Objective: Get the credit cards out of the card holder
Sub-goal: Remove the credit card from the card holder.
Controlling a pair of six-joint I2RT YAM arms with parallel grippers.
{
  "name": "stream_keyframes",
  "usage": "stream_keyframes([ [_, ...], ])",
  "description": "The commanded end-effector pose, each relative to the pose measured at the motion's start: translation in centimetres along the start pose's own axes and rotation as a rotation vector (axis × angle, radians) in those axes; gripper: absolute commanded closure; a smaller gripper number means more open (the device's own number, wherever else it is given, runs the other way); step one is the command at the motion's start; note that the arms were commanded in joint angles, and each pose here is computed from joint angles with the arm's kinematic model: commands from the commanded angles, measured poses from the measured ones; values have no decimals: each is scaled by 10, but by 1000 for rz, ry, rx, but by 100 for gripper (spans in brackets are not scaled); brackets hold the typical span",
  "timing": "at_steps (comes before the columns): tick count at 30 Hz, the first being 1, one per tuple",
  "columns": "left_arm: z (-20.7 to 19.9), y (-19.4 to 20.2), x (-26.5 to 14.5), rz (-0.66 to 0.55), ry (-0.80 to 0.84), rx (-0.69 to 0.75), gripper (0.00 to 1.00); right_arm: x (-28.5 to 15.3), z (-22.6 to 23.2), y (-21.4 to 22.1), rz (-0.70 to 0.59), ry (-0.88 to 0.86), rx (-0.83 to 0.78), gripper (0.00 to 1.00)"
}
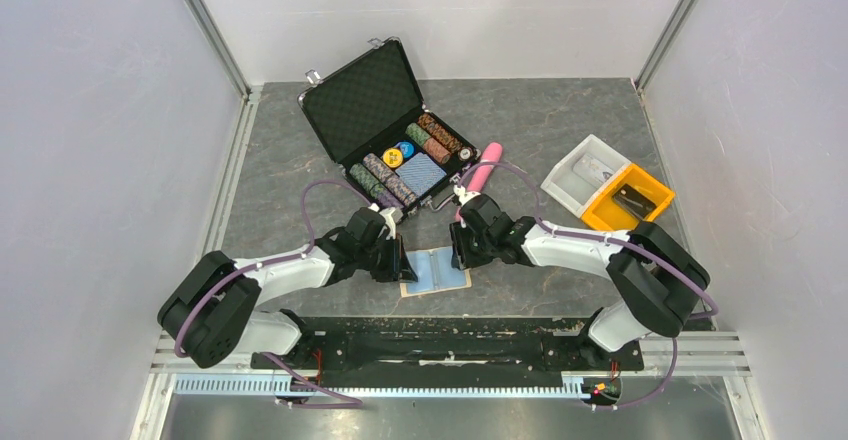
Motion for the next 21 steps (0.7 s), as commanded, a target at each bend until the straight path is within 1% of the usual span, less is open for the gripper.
stream_keyframes([
  [1, 6, 5, 2, 14, -32, -24, 75, 3, 15, -1, -1, -95, 15, 66],
  [9, 7, 6, 2, 15, -33, -25, 75, 0, 30, 1, 8, -208, 43, 69],
  [12, 7, 7, 2, 14, -33, -25, 75, -3, 37, -1, -9, -254, 46, 70],
  [21, 7, 6, 2, 10, -32, -27, 74, -9, 47, -5, -18, -314, 48, 71],
])
Point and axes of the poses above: each gripper's point midway between its finger pads, its own x axis out along the fingers, its own z axis along the line the jaws close on, y = z × x, the point moved 4 cm from there along -x, back along the fingers, and after that the axes turned 11 degrees about x, right-handed, at the moved point
